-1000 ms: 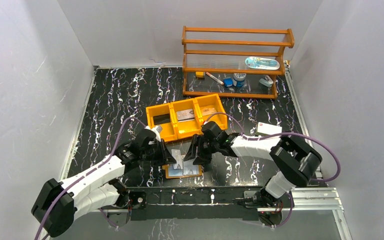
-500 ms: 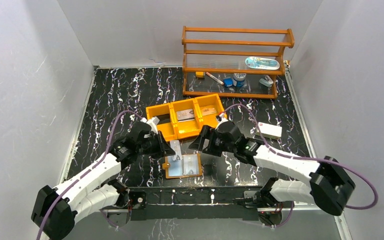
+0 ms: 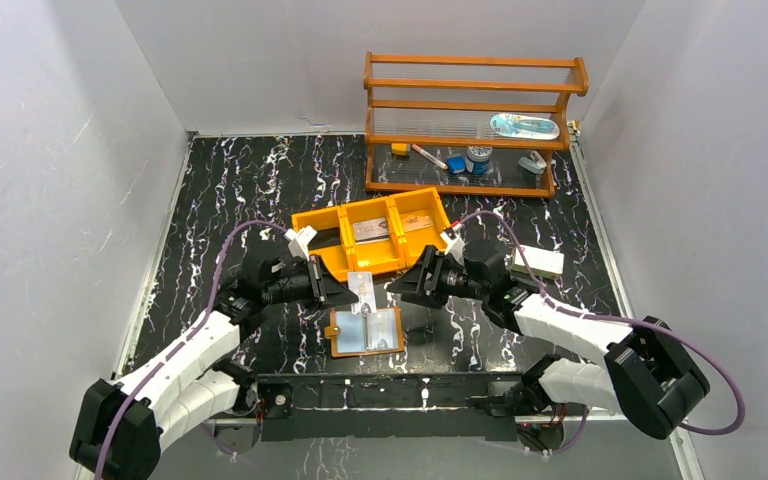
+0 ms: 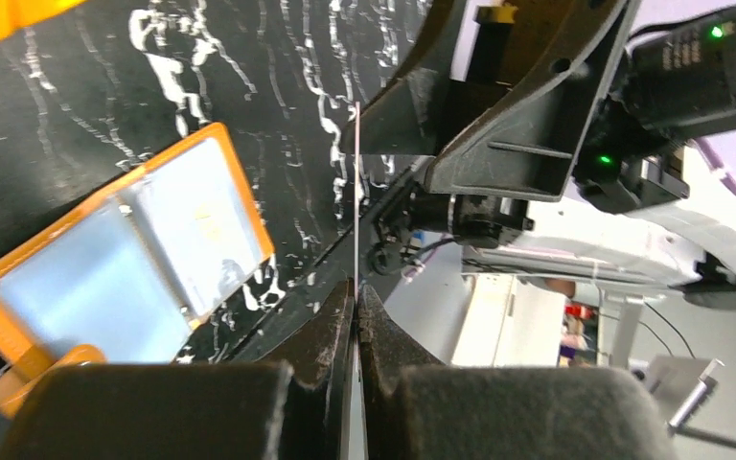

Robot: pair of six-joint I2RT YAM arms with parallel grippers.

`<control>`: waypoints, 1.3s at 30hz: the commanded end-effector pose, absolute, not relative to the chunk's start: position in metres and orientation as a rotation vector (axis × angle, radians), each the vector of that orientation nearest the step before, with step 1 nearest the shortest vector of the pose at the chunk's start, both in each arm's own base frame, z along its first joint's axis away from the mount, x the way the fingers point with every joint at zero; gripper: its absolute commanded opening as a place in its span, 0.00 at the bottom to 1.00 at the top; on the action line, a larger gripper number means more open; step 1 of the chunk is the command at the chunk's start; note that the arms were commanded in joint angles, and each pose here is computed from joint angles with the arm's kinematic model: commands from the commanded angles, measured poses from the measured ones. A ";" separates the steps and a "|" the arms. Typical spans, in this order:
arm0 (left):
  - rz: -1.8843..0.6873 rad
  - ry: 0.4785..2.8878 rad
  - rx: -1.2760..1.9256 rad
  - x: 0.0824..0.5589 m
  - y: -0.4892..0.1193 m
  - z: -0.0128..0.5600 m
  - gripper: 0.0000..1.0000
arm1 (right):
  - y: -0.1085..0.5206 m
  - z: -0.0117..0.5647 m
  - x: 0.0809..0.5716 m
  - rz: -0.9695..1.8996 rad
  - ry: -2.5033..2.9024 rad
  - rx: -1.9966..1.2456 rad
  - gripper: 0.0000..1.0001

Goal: Take the credit cards out of the card holder

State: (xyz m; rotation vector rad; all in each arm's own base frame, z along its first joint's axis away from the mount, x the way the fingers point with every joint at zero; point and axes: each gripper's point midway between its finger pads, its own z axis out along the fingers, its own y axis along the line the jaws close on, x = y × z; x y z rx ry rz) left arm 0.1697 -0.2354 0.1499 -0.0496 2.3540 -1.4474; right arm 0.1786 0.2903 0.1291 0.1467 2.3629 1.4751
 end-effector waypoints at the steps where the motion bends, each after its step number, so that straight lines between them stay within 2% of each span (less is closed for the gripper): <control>1: -1.672 2.219 0.062 0.161 -0.249 0.184 0.00 | 0.311 0.183 0.175 1.729 2.162 -0.009 0.73; 12: -1.745 2.193 0.083 0.160 -0.255 0.189 0.00 | 0.322 0.197 0.163 1.916 2.087 -0.113 0.60; 19: -1.837 2.151 0.061 0.156 -0.257 0.192 0.00 | 0.327 0.202 0.153 2.035 2.051 -0.151 0.44; 27: -1.859 2.137 0.074 0.155 -0.258 0.194 0.00 | 0.330 0.202 0.150 2.061 2.045 -0.160 0.33; 33: -1.886 2.102 0.117 0.151 -0.258 0.201 0.00 | 0.332 0.209 0.146 2.093 2.024 -0.189 0.28; 39: -1.888 2.105 0.112 0.150 -0.258 0.199 0.00 | 0.337 0.211 0.143 2.116 2.021 -0.205 0.18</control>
